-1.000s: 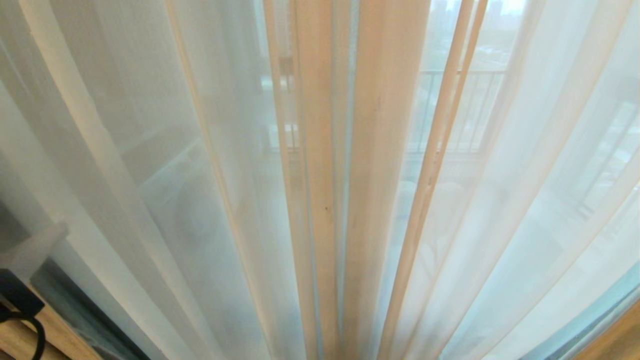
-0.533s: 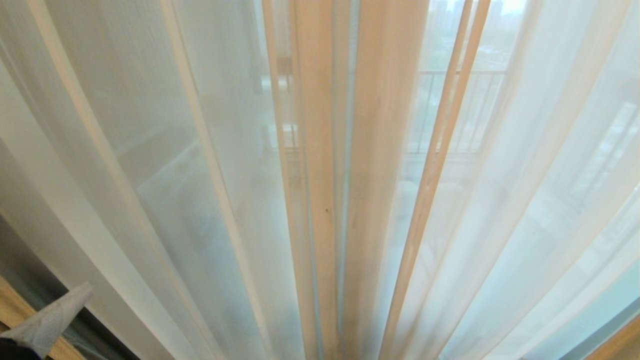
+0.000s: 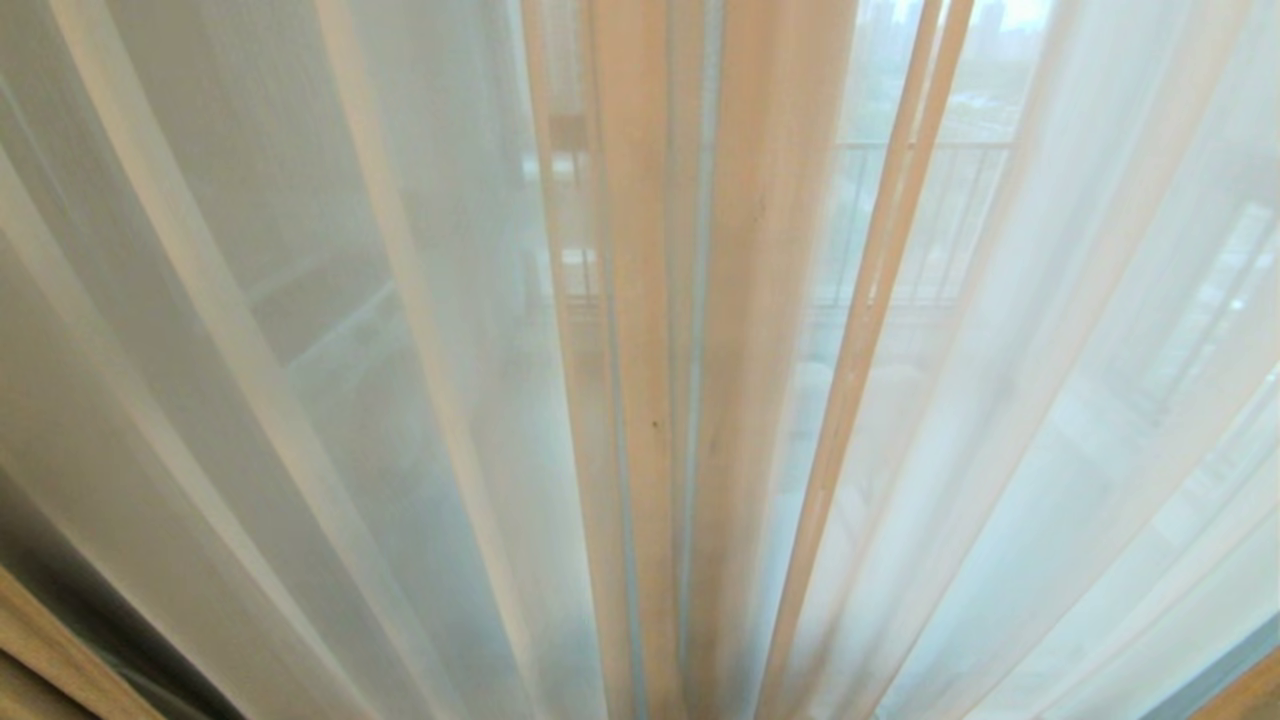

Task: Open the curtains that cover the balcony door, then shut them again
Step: Pull the outer curtains open on both sides

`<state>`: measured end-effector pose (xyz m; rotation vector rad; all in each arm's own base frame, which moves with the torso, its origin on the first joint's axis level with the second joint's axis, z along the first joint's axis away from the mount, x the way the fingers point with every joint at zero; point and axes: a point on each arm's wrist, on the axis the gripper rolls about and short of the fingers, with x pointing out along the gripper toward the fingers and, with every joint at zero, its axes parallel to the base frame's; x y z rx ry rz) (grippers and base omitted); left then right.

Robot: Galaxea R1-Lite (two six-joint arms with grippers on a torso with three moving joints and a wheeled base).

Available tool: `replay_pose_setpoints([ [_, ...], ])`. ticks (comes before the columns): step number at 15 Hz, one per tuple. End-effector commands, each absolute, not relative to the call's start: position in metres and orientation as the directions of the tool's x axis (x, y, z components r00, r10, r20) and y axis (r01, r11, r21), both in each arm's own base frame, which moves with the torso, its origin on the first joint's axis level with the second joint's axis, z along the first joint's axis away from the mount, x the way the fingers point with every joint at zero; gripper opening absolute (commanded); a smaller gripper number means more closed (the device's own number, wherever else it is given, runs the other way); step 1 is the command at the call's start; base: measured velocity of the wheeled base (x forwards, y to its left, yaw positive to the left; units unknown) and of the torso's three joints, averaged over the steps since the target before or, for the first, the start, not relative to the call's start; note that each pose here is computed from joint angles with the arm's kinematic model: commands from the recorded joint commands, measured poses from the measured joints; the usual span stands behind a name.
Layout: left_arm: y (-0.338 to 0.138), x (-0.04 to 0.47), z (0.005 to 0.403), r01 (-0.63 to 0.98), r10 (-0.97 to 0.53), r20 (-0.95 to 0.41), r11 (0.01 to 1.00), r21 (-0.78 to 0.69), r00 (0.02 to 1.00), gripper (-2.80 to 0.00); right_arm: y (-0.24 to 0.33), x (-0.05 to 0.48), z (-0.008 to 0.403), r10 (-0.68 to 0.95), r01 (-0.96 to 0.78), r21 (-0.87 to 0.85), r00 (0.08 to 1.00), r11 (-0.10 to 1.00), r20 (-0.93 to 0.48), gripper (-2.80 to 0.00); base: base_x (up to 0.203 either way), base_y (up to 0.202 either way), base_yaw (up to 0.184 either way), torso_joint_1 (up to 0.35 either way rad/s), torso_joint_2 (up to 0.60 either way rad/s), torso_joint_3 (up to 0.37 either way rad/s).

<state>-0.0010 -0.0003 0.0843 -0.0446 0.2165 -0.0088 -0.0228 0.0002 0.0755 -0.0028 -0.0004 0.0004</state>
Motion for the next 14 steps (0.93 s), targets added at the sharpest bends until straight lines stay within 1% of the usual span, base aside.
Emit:
replay_pose_setpoints([
  [1, 0.0, -0.012, 0.08, -0.009, 0.003, -0.122, 0.999, -0.042, 0.992, -2.8, 0.0, -0.023, 0.075, 0.002, -0.002, -0.003, 1.0, 1.0, 0.0, -2.8, 0.0, 0.0, 0.0, 0.0, 0.0, 0.0],
  [5, 0.0, -0.023, 0.077, -0.01, 0.01, 0.005, 0.999, -0.043, 1.0, -2.8, 0.0, -0.023, 0.075, 0.002, -0.002, -0.003, 1.0, 1.0, 0.0, -2.8, 0.0, 0.0, 0.0, 0.0, 0.0, 0.0],
  [7, 0.0, -0.023, 0.076, -0.004, 0.004, 0.006, 1.0, 0.003, 1.0, -2.8, 0.0, -0.023, 0.075, 0.0, 0.0, -0.003, 1.0, 1.0, 0.0, -2.8, 0.0, 0.0, 0.0, 0.0, 0.0, 0.0],
  [9, -0.001, -0.023, 0.077, 0.028, -0.029, 0.01, 0.996, 0.086, 1.0, -2.8, 0.0, -0.023, 0.075, 0.0, 0.0, -0.003, 1.0, 1.0, 0.0, -2.8, 0.0, 0.0, 0.0, 0.0, 0.0, 0.0],
  [14, -0.001, -0.023, 0.077, 0.056, -0.059, 0.014, 0.985, 0.165, 0.998, -2.8, 0.0, -0.023, 0.075, 0.001, -0.001, -0.003, 1.0, 1.0, 0.0, -2.8, 0.0, 0.0, 0.0, 0.0, 0.0, 0.0],
])
